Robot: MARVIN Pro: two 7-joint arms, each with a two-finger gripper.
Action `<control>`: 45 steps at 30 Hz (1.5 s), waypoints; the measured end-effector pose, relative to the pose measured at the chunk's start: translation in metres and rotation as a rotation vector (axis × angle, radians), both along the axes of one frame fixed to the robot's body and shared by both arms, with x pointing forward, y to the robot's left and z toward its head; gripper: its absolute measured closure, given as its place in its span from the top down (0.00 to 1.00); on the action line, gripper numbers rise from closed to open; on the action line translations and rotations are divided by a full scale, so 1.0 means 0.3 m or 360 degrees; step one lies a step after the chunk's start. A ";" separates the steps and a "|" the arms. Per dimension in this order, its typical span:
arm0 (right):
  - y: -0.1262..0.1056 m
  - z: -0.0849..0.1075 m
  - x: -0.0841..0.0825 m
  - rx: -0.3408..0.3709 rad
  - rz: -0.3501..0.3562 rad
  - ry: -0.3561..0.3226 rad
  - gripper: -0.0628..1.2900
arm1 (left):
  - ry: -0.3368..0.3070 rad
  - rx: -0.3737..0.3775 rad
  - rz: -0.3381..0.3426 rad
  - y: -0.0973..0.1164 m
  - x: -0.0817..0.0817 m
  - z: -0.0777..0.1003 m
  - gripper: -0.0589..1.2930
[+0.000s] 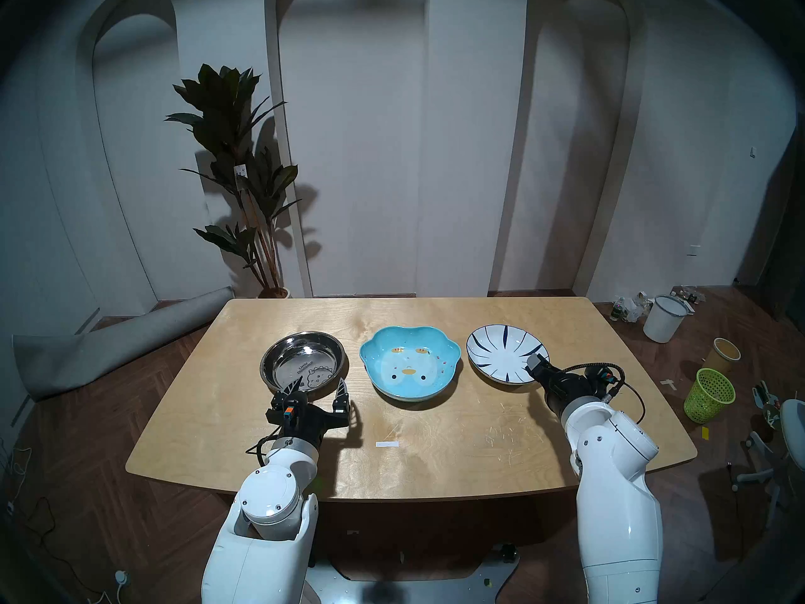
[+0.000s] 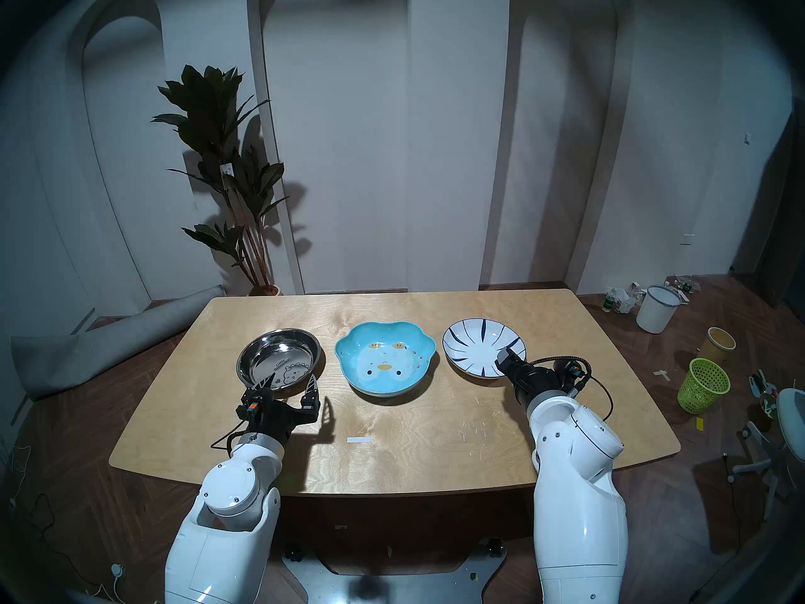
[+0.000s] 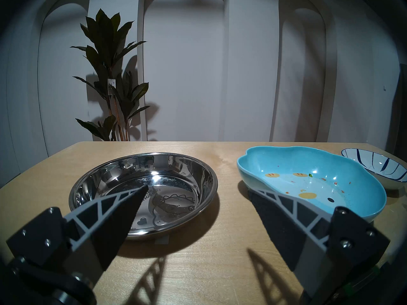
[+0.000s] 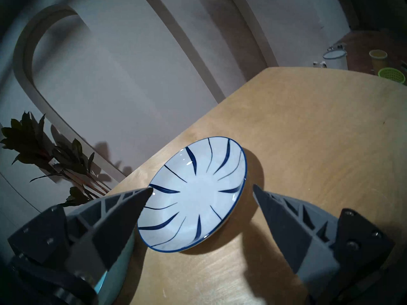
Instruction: Stack the plates into one stack
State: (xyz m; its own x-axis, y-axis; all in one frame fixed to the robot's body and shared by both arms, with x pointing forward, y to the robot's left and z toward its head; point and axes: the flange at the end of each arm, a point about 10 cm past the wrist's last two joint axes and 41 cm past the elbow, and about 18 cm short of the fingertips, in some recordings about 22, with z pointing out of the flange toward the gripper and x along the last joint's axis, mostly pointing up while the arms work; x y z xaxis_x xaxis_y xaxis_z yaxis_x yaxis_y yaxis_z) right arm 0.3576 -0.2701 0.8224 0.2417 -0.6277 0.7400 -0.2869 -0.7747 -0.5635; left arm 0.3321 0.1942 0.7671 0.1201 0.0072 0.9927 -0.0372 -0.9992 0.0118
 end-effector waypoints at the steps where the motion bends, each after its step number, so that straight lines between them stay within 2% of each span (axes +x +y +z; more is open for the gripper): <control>1: -0.002 0.000 0.001 0.0007 -0.0006 0.0008 0.95 | 0.0000 0.0000 0.0000 0.000 0.000 0.000 0.95; 11: -0.030 -0.006 0.020 0.0092 -0.0051 0.0036 0.95 | 0.0000 0.0000 0.0000 0.000 0.000 0.000 0.95; 20: -0.038 -0.056 0.050 0.0136 -0.0043 0.0070 0.95 | 0.0000 0.0000 0.0000 0.000 0.000 0.000 0.95; 27: -0.041 -0.099 0.086 0.0174 -0.0033 0.0088 0.95 | 0.0000 0.0000 0.0000 0.000 0.000 0.000 0.95; 45: -0.036 -0.137 0.172 0.0270 -0.0058 0.0066 0.95 | 0.0001 -0.0001 0.0000 0.000 0.000 0.000 0.95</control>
State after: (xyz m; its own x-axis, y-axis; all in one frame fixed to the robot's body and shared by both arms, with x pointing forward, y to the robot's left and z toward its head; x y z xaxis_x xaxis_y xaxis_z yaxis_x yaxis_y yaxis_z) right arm 0.4091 -0.2809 0.7812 0.2445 -0.7518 0.6124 -0.3386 -0.6580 -0.6726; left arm 0.3320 0.1942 0.7670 0.1205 0.0076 0.9927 -0.0371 -0.9992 0.0121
